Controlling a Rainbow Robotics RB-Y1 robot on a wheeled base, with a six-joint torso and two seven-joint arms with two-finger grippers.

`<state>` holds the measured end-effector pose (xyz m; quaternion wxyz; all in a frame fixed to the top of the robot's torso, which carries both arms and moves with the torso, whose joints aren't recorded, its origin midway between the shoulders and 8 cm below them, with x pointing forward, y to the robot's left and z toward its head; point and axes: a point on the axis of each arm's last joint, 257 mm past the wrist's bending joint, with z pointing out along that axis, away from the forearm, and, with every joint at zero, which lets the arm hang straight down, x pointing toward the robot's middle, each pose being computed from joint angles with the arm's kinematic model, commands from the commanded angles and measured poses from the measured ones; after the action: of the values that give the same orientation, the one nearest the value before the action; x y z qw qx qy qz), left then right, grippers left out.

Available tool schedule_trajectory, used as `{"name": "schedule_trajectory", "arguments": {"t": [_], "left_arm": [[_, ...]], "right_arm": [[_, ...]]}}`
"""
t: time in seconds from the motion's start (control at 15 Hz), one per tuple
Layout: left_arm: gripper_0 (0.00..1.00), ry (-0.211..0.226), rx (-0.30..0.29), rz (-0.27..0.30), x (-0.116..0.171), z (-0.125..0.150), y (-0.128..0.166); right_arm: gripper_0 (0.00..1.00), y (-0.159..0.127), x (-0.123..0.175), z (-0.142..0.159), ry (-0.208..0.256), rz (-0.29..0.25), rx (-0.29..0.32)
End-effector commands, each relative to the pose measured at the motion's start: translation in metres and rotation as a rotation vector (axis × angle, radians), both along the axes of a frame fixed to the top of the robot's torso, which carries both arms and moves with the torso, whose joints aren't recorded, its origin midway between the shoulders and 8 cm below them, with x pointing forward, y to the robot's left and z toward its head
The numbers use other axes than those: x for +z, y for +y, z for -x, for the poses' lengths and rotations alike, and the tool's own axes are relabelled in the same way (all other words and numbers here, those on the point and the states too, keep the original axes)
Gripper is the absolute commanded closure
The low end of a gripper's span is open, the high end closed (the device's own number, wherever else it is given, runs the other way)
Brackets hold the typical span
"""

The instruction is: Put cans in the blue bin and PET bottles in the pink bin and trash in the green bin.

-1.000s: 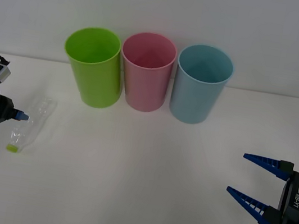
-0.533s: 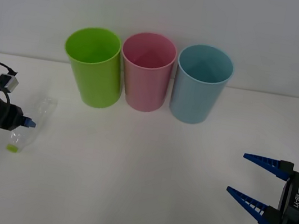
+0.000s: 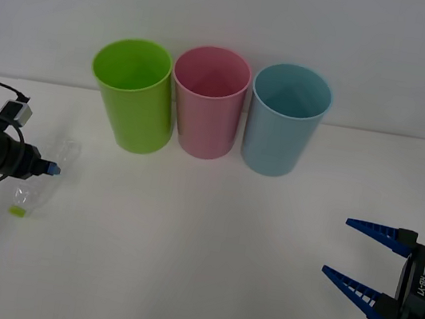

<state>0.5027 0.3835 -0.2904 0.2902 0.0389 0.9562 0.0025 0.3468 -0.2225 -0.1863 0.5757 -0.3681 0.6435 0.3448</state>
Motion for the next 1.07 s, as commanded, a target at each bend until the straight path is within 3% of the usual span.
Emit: {"name": "schedule_trajectory", "arguments": {"t": [0.07, 0.2, 0.73, 0.8, 0.87, 0.93, 1.0, 1.07], "left_arm": [[0.03, 0.006, 0.023, 0.010, -0.005, -0.009, -0.001], [0.02, 0.010, 0.038, -0.011, -0.012, -0.013, 0.002], [0.03, 0.047, 0.061, 0.014, -0.037, -0.012, -0.009], [0.15, 0.039, 0.064, 0.015, -0.037, -0.016, -0.009], [0.37, 0.025, 0.069, 0.015, -0.037, -0.021, -0.009], [0.73, 0.001, 0.070, 0.017, -0.038, -0.030, -0.010], [1.00, -0.016, 0.071, 0.015, -0.040, -0.037, -0.010], [1.00, -0.038, 0.050, -0.006, -0.043, -0.047, -0.012]], "right_arm": [[0.02, 0.000, 0.000, 0.000, 0.000, 0.000, 0.000], [0.02, 0.000, 0.000, 0.000, 0.000, 0.000, 0.000], [0.01, 0.000, 0.000, 0.000, 0.000, 0.000, 0.000], [0.02, 0.000, 0.000, 0.000, 0.000, 0.000, 0.000], [0.02, 0.000, 0.000, 0.000, 0.000, 0.000, 0.000], [0.02, 0.000, 0.000, 0.000, 0.000, 0.000, 0.000], [0.02, 0.000, 0.000, 0.000, 0.000, 0.000, 0.000], [0.02, 0.000, 0.000, 0.000, 0.000, 0.000, 0.000]]}}
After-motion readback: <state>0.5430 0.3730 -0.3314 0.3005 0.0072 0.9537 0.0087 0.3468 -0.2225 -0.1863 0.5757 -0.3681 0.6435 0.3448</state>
